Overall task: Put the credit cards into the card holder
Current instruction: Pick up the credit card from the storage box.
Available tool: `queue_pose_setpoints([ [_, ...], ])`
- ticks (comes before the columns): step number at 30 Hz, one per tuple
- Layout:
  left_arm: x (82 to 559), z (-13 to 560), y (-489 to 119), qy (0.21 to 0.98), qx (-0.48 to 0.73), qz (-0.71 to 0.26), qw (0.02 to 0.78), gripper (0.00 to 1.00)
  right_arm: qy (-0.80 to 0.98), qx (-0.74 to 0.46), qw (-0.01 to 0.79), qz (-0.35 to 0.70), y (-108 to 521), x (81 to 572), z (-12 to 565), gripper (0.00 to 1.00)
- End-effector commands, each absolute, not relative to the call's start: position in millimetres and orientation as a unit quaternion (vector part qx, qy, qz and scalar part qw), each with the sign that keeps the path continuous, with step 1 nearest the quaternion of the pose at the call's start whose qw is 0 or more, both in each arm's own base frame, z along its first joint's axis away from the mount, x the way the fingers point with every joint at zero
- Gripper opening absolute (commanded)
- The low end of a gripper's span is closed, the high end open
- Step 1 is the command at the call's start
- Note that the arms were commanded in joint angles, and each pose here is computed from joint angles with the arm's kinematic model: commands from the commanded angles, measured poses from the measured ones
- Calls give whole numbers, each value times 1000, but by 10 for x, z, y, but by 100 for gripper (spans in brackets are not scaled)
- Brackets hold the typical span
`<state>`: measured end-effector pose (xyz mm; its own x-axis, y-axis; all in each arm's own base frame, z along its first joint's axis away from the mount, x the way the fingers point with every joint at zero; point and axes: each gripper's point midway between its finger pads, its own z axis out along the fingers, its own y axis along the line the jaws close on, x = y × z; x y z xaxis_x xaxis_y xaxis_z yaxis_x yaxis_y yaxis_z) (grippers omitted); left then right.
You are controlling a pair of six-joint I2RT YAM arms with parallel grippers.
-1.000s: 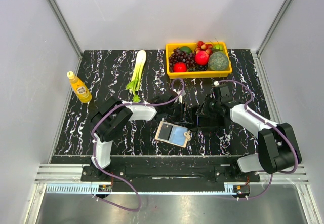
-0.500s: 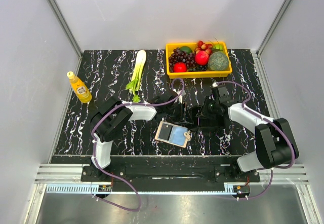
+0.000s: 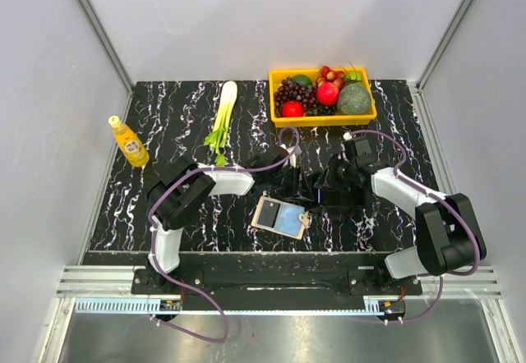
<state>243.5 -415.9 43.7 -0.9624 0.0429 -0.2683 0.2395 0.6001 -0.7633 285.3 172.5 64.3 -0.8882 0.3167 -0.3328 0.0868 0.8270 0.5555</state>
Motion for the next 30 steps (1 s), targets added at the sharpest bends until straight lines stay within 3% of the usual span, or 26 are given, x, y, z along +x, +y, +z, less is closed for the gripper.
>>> queue_pose_setpoints([
  [1, 2474, 601, -4185, 875, 101, -453, 138, 34, 922, 98, 223, 300, 1840, 2949, 748, 25],
  [3, 2473, 594, -4177, 875, 100, -453, 137, 34, 921, 93, 225, 305, 1858, 2957, 768, 20],
  [12, 2491, 601, -4185, 875, 98, -455, 136, 34, 917, 87, 226, 317, 1894, 2952, 814, 18],
  [16, 2482, 584, -4183, 875, 98, -455, 134, 34, 919, 88, 220, 315, 1894, 2943, 771, 0],
  [30, 2503, 591, -4161, 876, 95, -453, 138, 34, 913, 60, 261, 308, 1824, 2934, 1030, 0],
])
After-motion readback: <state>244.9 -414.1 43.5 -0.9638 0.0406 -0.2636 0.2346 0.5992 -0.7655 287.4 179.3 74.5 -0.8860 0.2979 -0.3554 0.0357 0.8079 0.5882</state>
